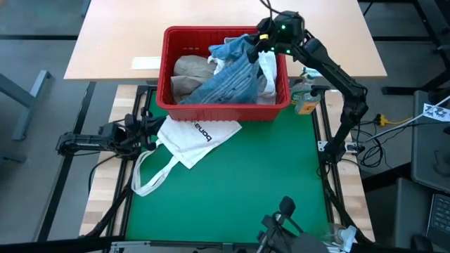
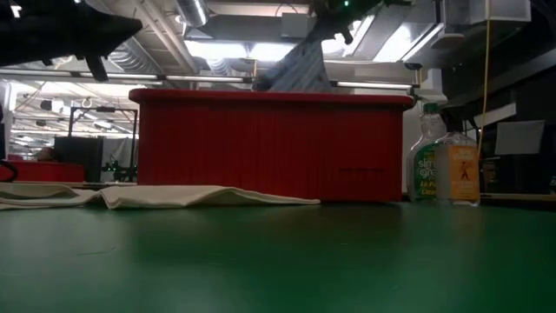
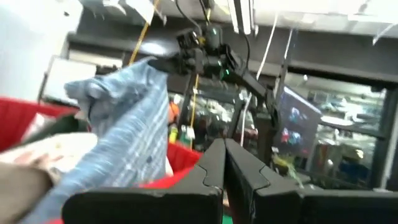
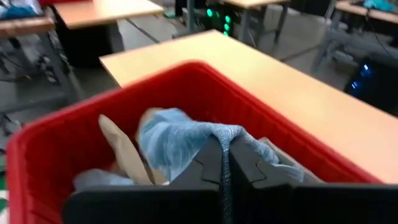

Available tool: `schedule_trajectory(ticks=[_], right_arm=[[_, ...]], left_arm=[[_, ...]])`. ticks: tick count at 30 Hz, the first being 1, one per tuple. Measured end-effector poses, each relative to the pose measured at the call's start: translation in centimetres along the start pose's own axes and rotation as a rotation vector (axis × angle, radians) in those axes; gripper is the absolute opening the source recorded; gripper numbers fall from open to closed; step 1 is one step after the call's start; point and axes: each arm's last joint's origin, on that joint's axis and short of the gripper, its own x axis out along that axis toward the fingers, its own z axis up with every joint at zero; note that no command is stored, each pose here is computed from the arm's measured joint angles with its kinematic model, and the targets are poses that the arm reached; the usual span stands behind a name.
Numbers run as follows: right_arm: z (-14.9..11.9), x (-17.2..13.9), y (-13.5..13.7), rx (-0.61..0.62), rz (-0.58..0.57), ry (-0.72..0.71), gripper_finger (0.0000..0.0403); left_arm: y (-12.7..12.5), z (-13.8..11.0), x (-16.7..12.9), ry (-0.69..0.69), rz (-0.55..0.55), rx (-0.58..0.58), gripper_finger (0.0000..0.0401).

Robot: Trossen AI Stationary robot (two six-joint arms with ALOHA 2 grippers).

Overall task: Fold Laundry from Bin
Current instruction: Remove the blue polo shirt from the red bin

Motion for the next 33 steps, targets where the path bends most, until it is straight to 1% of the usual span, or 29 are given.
schedule_trajectory(ticks=[3, 6, 10, 14, 21, 26, 30, 33], right_arm=[[1.0, -0.7, 0.1, -0.004, 0.022, -0.040, 0.0002], [1.7, -1.2, 0.2, -0.009, 0.053, -0.072, 0.0002], [2.5, -1.7, 0.3, 0.014, 0.090, -0.107, 0.0001], [3.0, -1.9, 0.4, 0.024, 0.151, -0.164, 0.0001], [4.5, -2.3, 0.6, 0.086, 0.251, -0.310, 0.0001], [5.8, -2.9, 0.7, 0.113, 0.310, -0.440, 0.0001], [6.6, -3.4, 0.8, 0.133, 0.378, -0.523, 0.0001], [7.2, -3.9, 1.0, 0.144, 0.449, -0.582, 0.0001]], left_arm=[[0.0, 0.5, 0.0, -0.028, 0.018, 0.016, 0.0016], [0.1, 1.1, 0.1, -0.050, 0.063, 0.009, 0.0045], [0.2, 1.7, 0.2, -0.079, 0.098, 0.011, 0.0084], [0.4, 2.2, 0.5, -0.129, 0.128, 0.012, 0.0107], [0.8, 2.1, 1.6, -0.167, 0.198, 0.045, 0.0112], [1.1, 1.6, 2.4, -0.148, 0.239, 0.075, 0.0112], [1.2, 1.1, 3.1, -0.113, 0.251, 0.091, 0.0112], [0.8, 1.4, 4.1, -0.088, 0.225, 0.100, 0.0112]])
